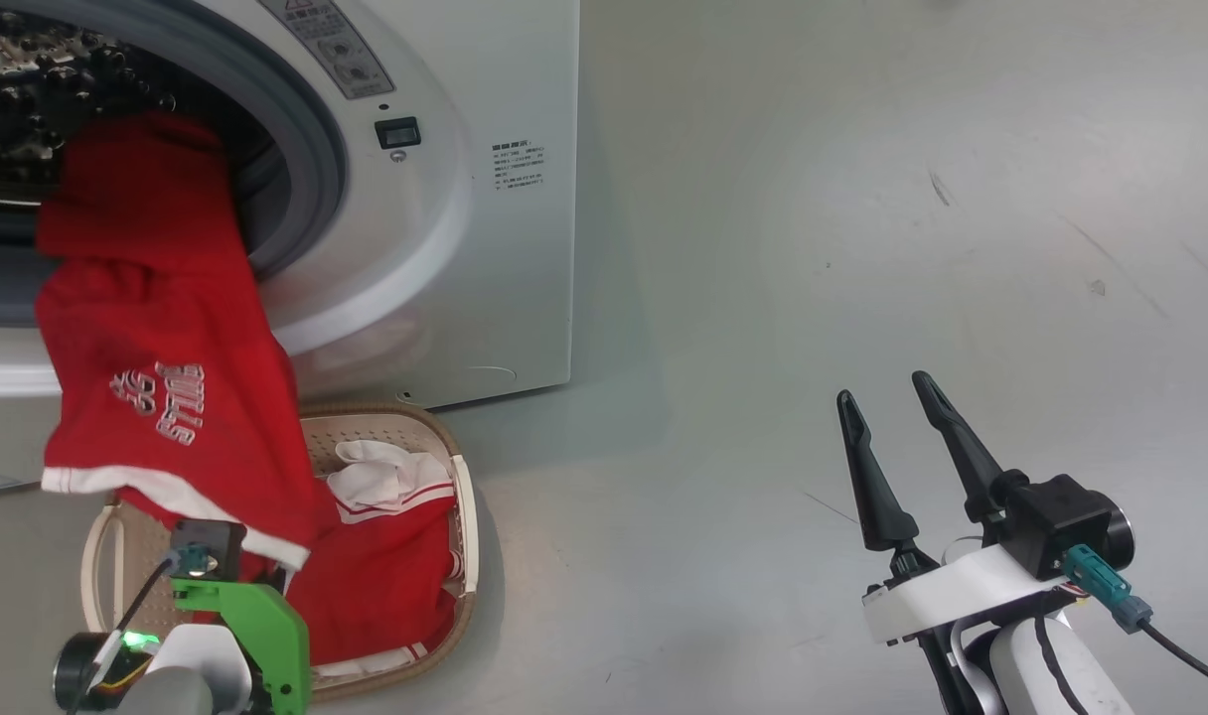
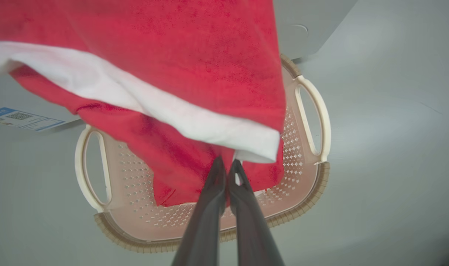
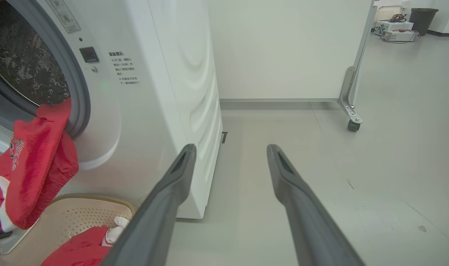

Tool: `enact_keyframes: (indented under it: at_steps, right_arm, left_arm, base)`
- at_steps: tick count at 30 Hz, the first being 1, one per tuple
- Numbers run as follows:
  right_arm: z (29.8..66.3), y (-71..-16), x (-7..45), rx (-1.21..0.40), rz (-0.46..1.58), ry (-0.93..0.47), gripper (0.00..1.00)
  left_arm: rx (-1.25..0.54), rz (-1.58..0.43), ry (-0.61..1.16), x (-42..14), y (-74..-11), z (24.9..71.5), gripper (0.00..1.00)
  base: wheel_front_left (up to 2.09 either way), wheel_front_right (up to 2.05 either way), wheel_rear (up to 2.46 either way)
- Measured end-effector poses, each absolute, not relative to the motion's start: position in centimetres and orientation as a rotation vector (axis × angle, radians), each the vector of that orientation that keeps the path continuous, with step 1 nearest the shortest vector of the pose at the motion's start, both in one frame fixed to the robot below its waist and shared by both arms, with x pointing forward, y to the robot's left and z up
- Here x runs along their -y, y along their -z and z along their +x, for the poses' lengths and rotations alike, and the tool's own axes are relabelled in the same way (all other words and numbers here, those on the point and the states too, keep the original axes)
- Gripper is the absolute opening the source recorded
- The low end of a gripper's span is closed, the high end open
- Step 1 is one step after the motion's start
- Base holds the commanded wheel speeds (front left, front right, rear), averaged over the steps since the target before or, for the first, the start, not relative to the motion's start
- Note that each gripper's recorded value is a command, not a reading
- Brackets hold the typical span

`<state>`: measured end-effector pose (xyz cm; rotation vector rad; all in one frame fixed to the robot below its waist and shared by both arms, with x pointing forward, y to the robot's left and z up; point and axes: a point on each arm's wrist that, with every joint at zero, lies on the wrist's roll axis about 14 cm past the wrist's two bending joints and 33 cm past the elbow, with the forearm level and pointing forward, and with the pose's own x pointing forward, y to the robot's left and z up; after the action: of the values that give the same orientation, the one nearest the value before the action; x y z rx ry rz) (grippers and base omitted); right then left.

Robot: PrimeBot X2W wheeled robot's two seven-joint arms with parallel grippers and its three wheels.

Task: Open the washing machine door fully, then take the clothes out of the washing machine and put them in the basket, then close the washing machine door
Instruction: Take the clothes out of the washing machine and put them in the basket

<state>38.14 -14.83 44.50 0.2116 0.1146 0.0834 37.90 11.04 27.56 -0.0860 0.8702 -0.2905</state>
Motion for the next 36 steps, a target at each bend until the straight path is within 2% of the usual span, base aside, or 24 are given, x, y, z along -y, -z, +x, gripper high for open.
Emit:
enact_keyframes:
  at_steps: [2, 7, 18, 28, 36]
  right_arm:
    - [38.1, -44.5, 14.9, -0.113, 0.211, -0.081, 1.0]
    - [38.1, -44.5, 15.0, -0.116, 0.211, -0.077, 1.0]
    - [38.1, -44.0, 15.4, -0.128, 0.209, -0.063, 1.0]
    - [37.8, -43.3, 15.9, -0.15, 0.207, -0.047, 1.0]
    - [37.7, -43.1, 16.8, -0.158, 0.199, -0.017, 1.0]
  left_arm:
    - [-0.971, -0.082, 0.307, -10.5, -26.3, 36.1, 0.0]
    - [-1.068, -0.083, 0.321, -10.2, -25.1, 34.2, 0.0]
    - [-1.121, -0.139, 0.331, -8.9, -24.4, 33.8, 0.0]
    - [-1.348, -0.111, 0.392, -7.9, -22.1, 29.9, 0.0]
    - [-1.274, -0.107, 0.419, -7.1, -22.6, 32.4, 0.0]
  base:
    - [0.0, 0.0, 0.0]
    - [0.0, 0.0, 0.0]
    - [0.0, 0.0, 0.0]
    - [0.0, 0.0, 0.0]
    - [0.0, 0.0, 0.0]
